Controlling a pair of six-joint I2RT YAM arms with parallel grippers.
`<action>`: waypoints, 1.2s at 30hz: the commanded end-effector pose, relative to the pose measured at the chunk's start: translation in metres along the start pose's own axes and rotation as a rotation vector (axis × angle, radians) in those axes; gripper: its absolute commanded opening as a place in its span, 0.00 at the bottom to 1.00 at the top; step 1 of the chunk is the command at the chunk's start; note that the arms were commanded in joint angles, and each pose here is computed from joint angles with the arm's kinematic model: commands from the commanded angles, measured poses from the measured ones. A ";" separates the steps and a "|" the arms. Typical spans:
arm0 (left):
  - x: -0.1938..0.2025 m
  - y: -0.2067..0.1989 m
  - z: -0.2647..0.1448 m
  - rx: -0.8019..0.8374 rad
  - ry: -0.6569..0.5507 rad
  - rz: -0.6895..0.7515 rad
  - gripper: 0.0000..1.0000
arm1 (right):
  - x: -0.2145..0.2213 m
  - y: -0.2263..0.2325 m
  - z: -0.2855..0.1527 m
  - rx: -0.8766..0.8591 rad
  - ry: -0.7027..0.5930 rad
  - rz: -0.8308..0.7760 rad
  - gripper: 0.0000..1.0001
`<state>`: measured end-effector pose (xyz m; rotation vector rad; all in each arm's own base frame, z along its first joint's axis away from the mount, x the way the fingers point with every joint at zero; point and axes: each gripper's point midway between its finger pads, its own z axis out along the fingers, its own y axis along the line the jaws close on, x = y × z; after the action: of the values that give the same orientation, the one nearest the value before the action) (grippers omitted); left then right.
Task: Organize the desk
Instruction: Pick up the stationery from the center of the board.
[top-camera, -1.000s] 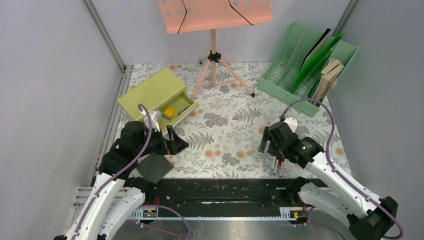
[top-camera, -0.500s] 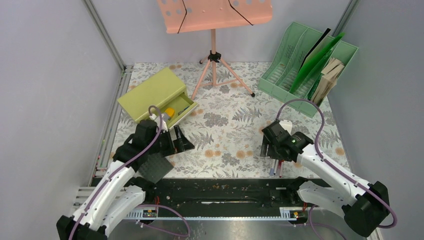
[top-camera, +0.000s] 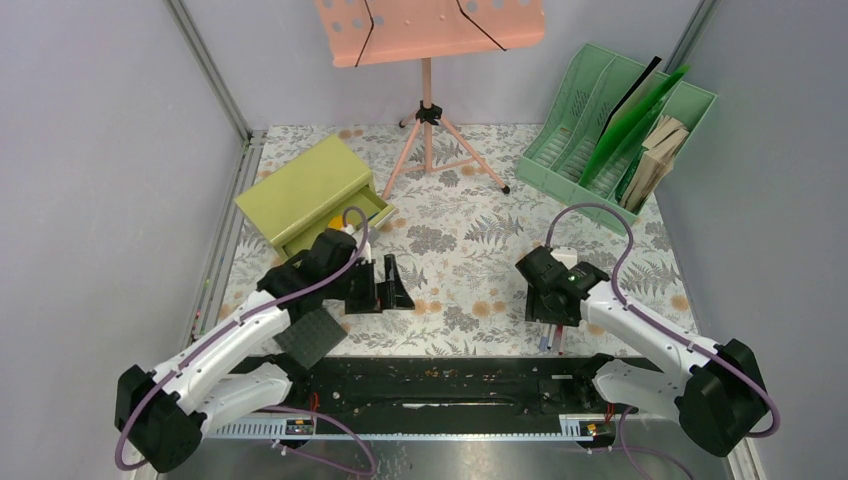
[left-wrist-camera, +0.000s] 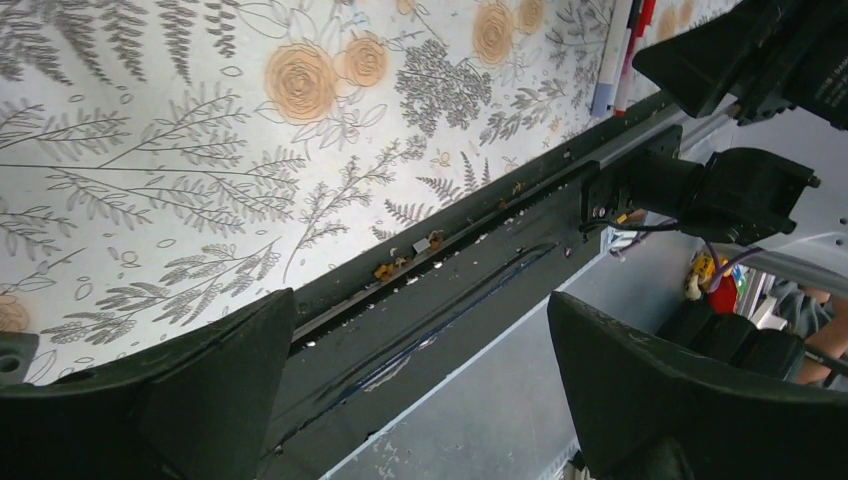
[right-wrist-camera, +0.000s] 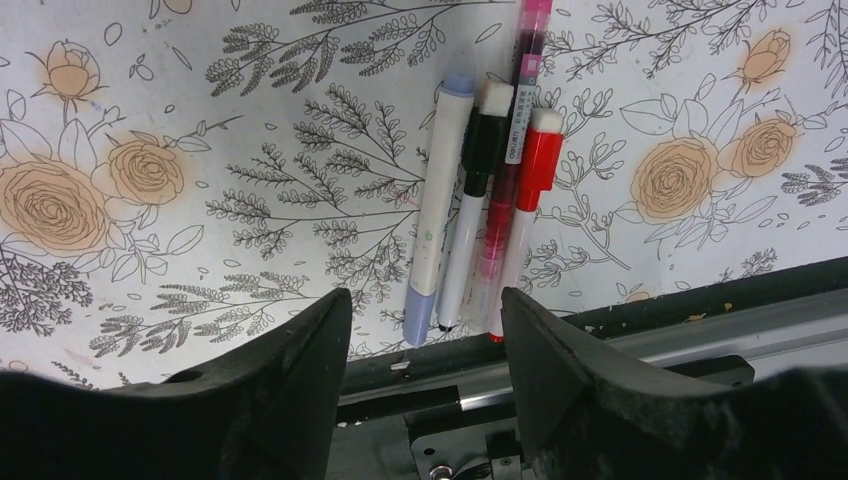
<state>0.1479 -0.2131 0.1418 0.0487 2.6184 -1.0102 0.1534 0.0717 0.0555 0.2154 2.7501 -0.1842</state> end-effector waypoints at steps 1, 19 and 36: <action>-0.022 -0.030 -0.003 0.043 -0.059 0.042 0.99 | -0.007 -0.004 0.004 0.032 -0.026 0.012 0.62; -0.048 -0.083 -0.047 0.231 -0.257 0.108 0.99 | -0.007 0.005 0.029 -0.052 0.110 0.138 0.46; -0.043 -0.080 -0.041 0.247 -0.245 0.104 0.99 | -0.003 0.007 0.046 0.007 0.207 0.117 0.36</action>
<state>0.1600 -0.2376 0.2209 0.1001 2.3166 -1.1776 0.1669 0.0679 0.0082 0.4199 2.9394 -0.1772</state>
